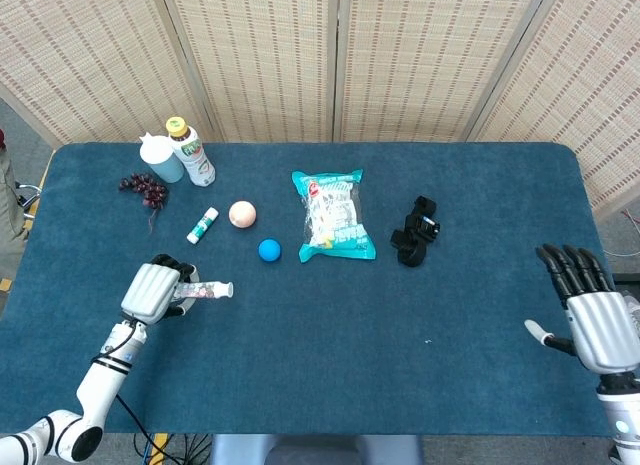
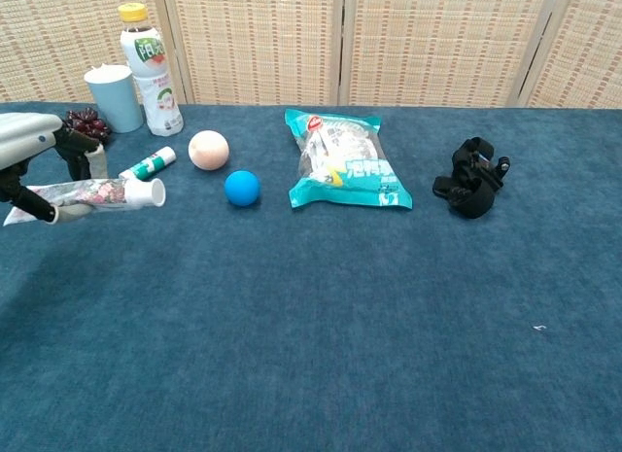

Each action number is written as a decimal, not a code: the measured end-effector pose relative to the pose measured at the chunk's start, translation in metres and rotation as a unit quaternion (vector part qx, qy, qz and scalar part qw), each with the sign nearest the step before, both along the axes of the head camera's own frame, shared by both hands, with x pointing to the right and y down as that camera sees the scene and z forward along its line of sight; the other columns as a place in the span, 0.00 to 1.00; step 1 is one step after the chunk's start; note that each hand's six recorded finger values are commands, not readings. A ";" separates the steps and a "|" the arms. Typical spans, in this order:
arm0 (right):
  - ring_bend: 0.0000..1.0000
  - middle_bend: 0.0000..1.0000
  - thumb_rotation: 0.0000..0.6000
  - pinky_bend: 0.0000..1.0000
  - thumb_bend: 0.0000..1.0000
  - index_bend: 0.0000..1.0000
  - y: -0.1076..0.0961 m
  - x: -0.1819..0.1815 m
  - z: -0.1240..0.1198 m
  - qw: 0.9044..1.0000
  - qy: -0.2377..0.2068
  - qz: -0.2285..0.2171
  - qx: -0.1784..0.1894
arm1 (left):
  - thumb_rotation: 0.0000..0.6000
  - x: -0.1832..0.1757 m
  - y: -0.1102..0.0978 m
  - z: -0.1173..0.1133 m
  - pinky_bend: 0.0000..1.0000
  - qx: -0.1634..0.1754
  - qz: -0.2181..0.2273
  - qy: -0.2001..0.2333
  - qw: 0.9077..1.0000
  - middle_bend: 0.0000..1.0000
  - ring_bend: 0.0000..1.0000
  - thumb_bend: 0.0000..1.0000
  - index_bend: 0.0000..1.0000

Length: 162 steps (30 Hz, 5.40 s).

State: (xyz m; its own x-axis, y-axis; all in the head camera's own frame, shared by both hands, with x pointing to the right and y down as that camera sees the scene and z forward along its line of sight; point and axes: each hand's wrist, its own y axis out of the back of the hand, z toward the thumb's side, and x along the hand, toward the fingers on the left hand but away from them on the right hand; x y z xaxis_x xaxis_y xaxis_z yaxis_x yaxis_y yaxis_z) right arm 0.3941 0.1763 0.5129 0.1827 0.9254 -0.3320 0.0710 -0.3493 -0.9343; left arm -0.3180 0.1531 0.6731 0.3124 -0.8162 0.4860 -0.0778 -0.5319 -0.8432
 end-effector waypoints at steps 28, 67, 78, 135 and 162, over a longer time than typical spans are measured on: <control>0.00 0.12 0.93 0.04 0.42 0.18 -0.036 -0.196 0.040 0.966 -0.092 -0.228 -0.076 | 1.00 0.097 -0.051 -0.048 0.34 -0.015 0.048 0.076 0.996 0.60 0.45 0.31 0.64; 0.00 0.10 0.90 0.03 0.41 0.19 -0.040 -0.279 0.091 0.956 -0.084 -0.256 -0.112 | 1.00 0.138 -0.061 -0.043 0.35 -0.046 0.032 0.066 0.996 0.60 0.45 0.31 0.65; 0.00 0.10 0.90 0.03 0.42 0.19 -0.040 -0.287 0.097 0.956 -0.079 -0.259 -0.114 | 1.00 0.140 -0.059 -0.042 0.35 -0.046 0.035 0.061 0.996 0.60 0.45 0.31 0.65; 0.00 0.10 0.90 0.03 0.42 0.22 -0.047 -0.281 0.119 0.960 -0.036 -0.249 -0.126 | 1.00 0.135 -0.061 -0.050 0.37 -0.064 0.032 0.095 0.993 0.62 0.48 0.31 0.68; 0.00 0.10 0.90 0.03 0.42 0.22 -0.050 -0.278 0.129 0.961 -0.036 -0.239 -0.130 | 1.00 0.135 -0.062 -0.059 0.40 -0.073 0.022 0.120 0.990 0.62 0.48 0.31 0.68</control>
State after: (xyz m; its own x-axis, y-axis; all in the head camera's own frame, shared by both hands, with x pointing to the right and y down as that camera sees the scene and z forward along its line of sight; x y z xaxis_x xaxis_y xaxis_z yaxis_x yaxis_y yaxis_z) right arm 0.1158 0.1266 0.6415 0.5985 0.6165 -0.5117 -0.0941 -0.5801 -0.8091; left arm -0.1831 0.0912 0.6137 0.4671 -0.7261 0.5045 -0.2413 -0.6537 -0.7173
